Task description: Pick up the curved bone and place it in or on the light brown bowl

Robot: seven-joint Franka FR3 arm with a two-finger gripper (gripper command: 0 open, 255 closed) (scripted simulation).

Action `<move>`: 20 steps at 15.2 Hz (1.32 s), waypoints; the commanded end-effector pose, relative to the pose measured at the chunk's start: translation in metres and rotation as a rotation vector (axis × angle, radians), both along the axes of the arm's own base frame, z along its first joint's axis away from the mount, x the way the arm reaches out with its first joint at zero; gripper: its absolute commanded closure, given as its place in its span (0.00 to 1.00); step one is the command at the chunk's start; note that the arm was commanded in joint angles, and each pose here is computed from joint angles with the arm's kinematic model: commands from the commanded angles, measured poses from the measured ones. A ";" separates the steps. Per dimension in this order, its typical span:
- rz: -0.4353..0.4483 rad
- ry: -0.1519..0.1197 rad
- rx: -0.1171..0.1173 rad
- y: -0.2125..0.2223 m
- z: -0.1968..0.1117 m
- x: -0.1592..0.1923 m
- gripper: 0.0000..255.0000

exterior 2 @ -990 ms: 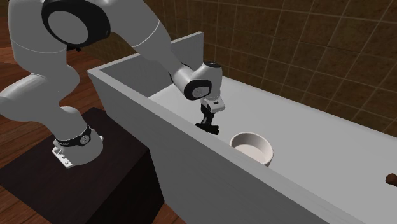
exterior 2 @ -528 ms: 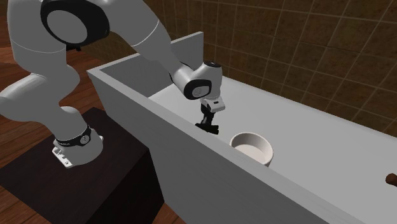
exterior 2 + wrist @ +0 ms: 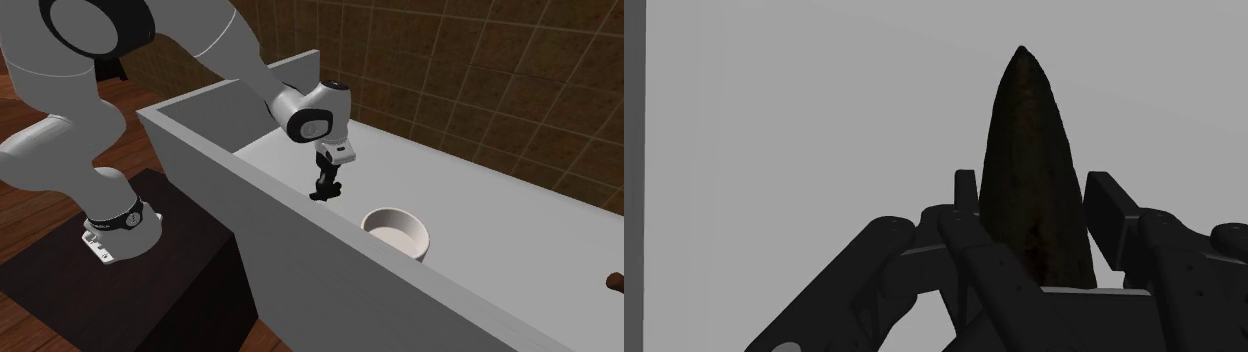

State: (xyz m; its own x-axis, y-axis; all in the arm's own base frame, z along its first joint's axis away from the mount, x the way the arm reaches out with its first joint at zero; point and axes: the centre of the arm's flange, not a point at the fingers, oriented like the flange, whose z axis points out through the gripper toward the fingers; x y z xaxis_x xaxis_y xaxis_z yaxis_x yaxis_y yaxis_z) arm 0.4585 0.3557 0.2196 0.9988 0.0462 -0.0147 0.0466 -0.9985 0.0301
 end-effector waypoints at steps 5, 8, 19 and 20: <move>0.000 0.000 0.000 -0.001 0.032 0.000 1.00; 0.000 0.000 0.000 -0.001 0.048 0.000 1.00; 0.000 0.000 0.000 -0.001 0.106 0.000 1.00; 0.000 0.000 0.000 -0.001 0.111 0.000 1.00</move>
